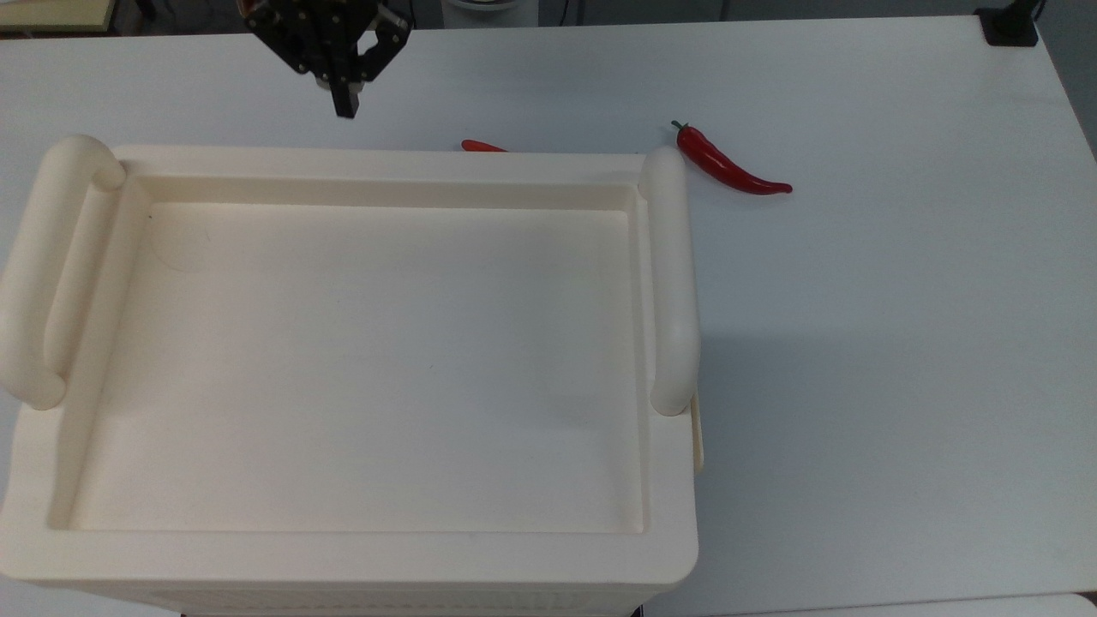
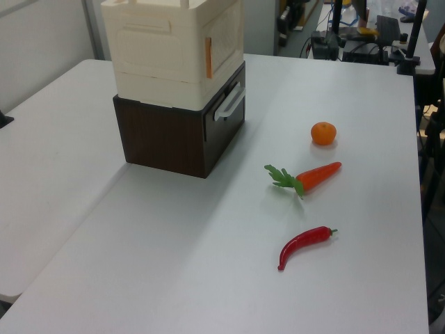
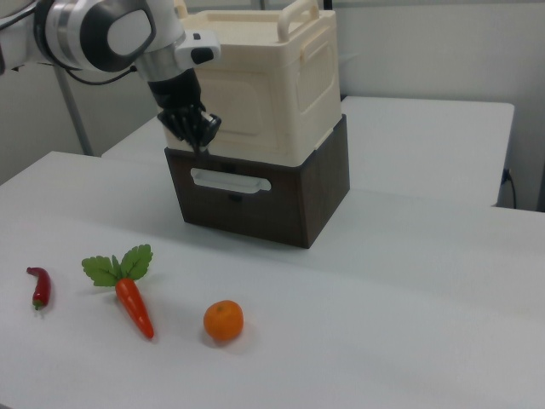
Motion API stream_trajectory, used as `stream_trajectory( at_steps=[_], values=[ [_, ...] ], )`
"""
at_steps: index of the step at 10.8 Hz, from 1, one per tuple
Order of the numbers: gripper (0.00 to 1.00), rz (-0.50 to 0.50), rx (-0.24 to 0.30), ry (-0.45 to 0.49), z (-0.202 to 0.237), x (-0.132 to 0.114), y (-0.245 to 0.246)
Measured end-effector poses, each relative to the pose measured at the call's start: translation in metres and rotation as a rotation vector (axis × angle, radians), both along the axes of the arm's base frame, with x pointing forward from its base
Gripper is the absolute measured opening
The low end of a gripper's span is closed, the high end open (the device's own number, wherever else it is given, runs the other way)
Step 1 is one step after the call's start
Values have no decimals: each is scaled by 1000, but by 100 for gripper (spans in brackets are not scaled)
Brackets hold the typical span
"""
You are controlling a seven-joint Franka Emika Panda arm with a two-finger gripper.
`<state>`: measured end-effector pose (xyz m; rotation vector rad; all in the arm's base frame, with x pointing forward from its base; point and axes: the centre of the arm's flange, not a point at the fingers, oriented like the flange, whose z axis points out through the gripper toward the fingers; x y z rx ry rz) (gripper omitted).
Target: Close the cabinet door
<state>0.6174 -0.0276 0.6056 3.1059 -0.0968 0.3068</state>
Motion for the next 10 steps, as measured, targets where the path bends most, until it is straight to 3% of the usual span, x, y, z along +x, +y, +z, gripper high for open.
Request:
stream_trajectory(
  at_steps=[1, 4, 8, 10],
  values=[
    [1, 31, -12, 67, -2, -14, -2],
    [2, 92, -42, 155, -7, -43, -4],
    [7, 125, -42, 189, -21, -54, 8],
    [26, 125, -42, 190, -21, -54, 8]
  ],
)
